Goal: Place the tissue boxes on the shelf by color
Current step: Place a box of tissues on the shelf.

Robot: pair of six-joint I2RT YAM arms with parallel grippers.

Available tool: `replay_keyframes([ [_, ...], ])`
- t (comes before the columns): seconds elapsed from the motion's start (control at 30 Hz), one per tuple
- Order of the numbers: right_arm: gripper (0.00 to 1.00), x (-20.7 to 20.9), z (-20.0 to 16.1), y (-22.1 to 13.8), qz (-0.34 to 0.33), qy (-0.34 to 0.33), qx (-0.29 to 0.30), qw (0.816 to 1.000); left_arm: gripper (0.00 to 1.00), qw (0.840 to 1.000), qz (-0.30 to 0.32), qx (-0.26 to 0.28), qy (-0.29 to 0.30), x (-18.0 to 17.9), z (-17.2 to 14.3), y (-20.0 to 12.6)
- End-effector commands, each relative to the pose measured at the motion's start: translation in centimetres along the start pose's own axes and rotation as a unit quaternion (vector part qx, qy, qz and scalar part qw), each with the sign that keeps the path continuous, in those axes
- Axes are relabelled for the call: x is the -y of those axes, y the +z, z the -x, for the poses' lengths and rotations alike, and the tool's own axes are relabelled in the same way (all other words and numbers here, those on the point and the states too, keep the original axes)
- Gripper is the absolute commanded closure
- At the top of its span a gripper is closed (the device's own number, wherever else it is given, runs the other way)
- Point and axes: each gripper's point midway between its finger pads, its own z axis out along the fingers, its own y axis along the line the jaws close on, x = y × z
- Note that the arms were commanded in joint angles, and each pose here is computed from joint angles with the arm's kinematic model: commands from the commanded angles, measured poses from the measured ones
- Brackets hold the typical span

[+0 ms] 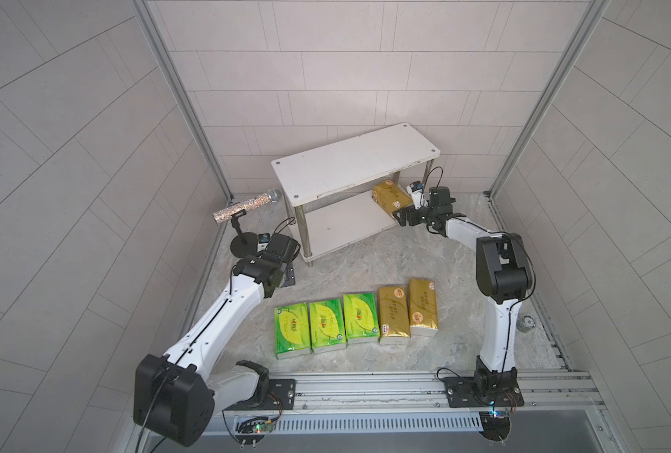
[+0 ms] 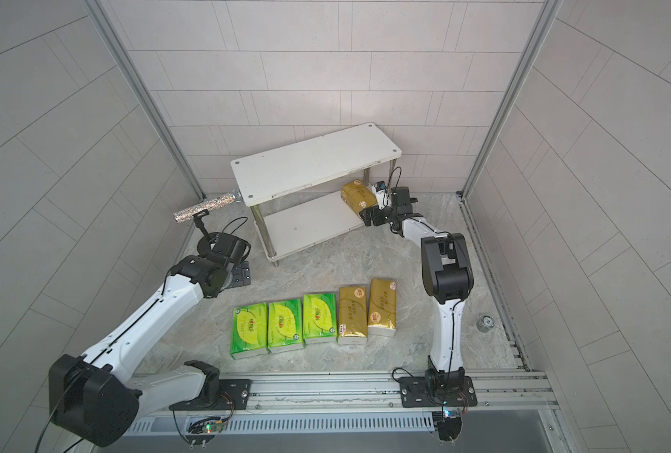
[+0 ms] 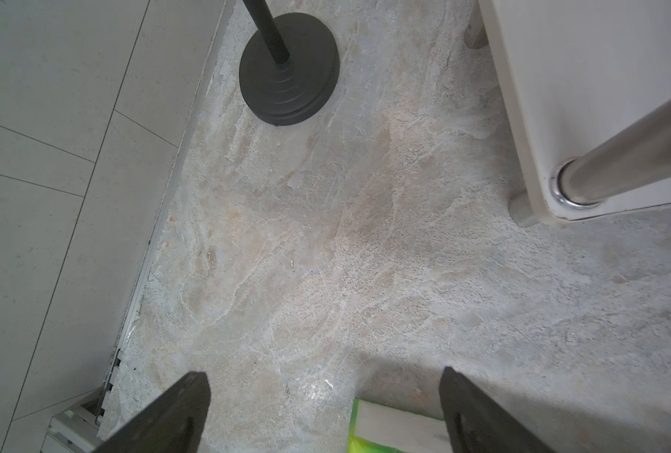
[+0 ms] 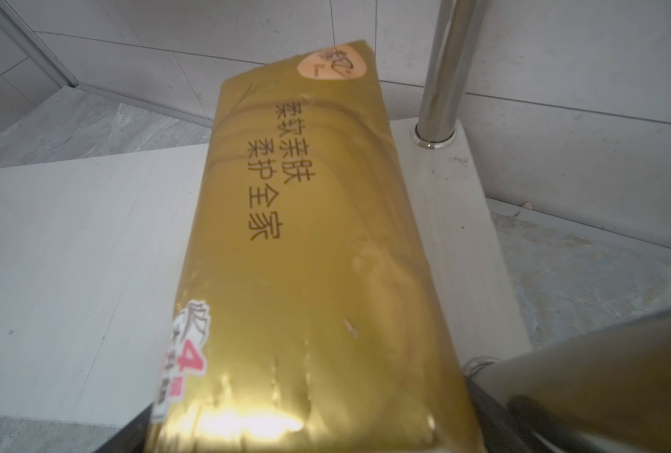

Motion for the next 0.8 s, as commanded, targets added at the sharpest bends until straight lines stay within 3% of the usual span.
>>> replay_keyframes([
  [0.0, 0.01, -0.3, 4.3, -2.6, -0.009, -0.006, 0.058, 0.998, 0.0, 1.0, 0.009, -0.003, -0.005, -0.9, -0.7, -0.2],
  [0.1, 0.1, -0.4, 4.3, -2.6, -0.005, 0.001, 0.059, 0.998, 0.0, 1.0, 0.008, -0.003, -0.006, -1.0, -0.8, -0.2],
  [0.33, 0.16, -0.5, 3.7, -2.1, 0.004, 0.024, 0.064, 0.998, 0.0, 1.0, 0.008, -0.004, -0.007, -1.3, -1.3, -0.4],
  [0.77, 0.2, 1.5, 2.6, -2.4, -0.058, 0.057, 0.076, 0.994, 0.0, 1.0, 0.008, 0.0, -0.014, -1.7, -1.4, -0.6],
])
